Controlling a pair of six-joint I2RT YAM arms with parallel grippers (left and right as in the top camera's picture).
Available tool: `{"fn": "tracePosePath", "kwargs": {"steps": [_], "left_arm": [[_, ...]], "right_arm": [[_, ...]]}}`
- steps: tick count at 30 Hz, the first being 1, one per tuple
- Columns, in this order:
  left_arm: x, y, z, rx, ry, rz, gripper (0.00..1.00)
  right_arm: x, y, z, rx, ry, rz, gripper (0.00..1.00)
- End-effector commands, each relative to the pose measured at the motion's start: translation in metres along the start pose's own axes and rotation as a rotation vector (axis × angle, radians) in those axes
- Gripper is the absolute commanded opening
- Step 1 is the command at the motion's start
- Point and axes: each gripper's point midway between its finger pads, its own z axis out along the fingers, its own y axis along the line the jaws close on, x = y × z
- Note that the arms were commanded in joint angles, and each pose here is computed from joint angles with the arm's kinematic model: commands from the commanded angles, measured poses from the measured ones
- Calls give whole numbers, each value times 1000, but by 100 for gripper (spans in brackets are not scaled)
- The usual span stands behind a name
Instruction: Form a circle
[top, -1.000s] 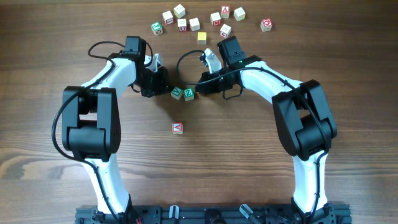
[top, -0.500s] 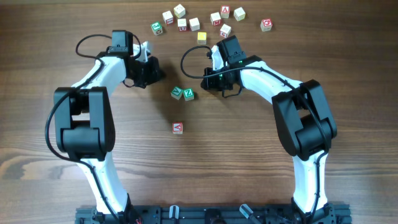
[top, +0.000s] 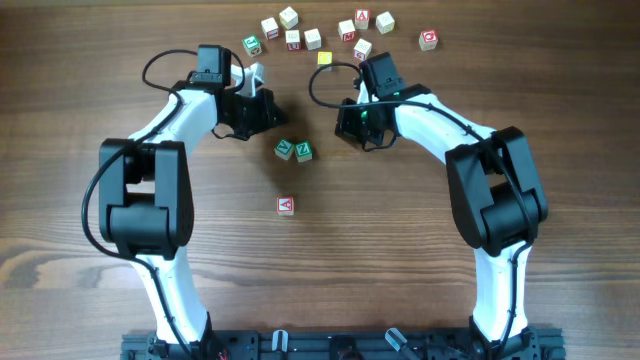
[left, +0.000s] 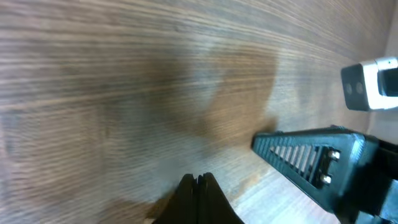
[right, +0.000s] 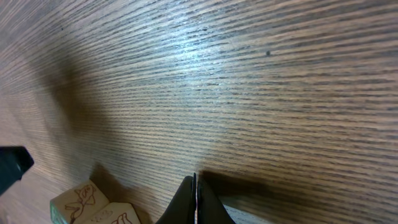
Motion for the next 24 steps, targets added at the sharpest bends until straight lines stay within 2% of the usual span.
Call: {"fn": "tracePosePath", "kwargs": {"steps": [1,24], "left_arm": [[7,-5,5,34,43,-5,4],[29,3,3,-8,121,-69,4]], "right_arm": [[-1,-23,5,92,-20,39,5],[-1,-24,5,94,-18,40,4]]}}
